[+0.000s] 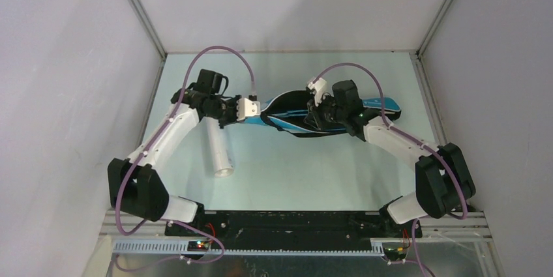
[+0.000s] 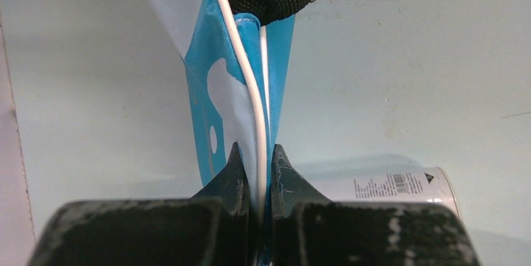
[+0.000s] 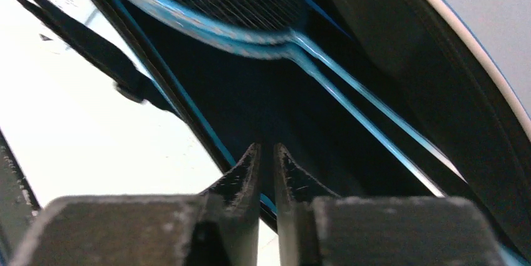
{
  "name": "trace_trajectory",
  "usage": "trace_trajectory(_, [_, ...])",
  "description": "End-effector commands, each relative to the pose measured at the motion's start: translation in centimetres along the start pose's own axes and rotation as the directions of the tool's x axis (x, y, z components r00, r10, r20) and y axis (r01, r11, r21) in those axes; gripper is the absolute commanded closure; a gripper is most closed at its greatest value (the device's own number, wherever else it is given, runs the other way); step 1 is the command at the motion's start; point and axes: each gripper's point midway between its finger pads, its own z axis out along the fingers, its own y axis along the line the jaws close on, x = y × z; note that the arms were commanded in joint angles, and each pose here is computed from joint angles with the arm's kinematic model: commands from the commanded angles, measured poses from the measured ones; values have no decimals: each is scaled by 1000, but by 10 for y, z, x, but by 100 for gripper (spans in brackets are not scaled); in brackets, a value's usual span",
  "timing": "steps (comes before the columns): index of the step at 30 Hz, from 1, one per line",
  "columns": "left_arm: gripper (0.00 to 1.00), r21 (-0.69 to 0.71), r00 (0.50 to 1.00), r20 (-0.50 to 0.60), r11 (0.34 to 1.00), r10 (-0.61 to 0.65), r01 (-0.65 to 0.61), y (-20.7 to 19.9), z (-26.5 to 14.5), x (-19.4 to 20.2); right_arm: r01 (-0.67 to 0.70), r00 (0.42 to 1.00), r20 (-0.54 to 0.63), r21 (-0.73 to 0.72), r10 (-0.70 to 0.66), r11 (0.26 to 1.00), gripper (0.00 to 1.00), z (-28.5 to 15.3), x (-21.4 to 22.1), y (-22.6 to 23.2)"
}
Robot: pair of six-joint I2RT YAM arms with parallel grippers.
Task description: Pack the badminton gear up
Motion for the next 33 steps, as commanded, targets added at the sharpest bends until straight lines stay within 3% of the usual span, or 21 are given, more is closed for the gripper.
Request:
trace_trajectory(1, [100,-16,994,-78,997,-74,73,-11,-29,16,79,997,7,84,-80,993,78,5,-1,-9])
trace_trajectory(3, [100,-11,995,-64,997,-76,76,-13,-30,13,113,992,43,69,-116,991,59,15,-10,1])
trace_trajectory(7, [100,-5,996,-49,997,-77,77,-16,-31,10,168,978,107,106,-179,980,46,28,-29,12])
trace_trajectory(15, [100,14,996,-31,997,-78,78,-21,-27,9,300,931,199,64,-307,952,33,47,-50,52])
trace_trajectory(21, [100,11,996,-45,997,-80,81,-19,-26,12,274,941,133,232,-310,933,29,22,-52,27])
trace_trajectory(24, [100,11,996,-46,997,-82,82,-19,-26,12,253,956,64,313,-285,916,26,-5,-44,16])
trace_trajectory(25, [100,10,996,-46,997,-82,82,-19,-26,13,239,963,38,336,-267,911,21,-11,-35,12])
trace_trajectory(26, [100,10,996,-47,997,-82,82,-19,-26,13,236,965,28,343,-261,909,6,-21,-32,13])
trace_trajectory(27, [100,8,996,-47,997,-81,81,-19,-26,13,234,968,7,336,-250,912,3,-24,-18,14])
trace_trajectory(33, [100,12,996,-36,997,-81,81,-18,-28,9,204,973,38,304,-226,931,1,-18,10,19])
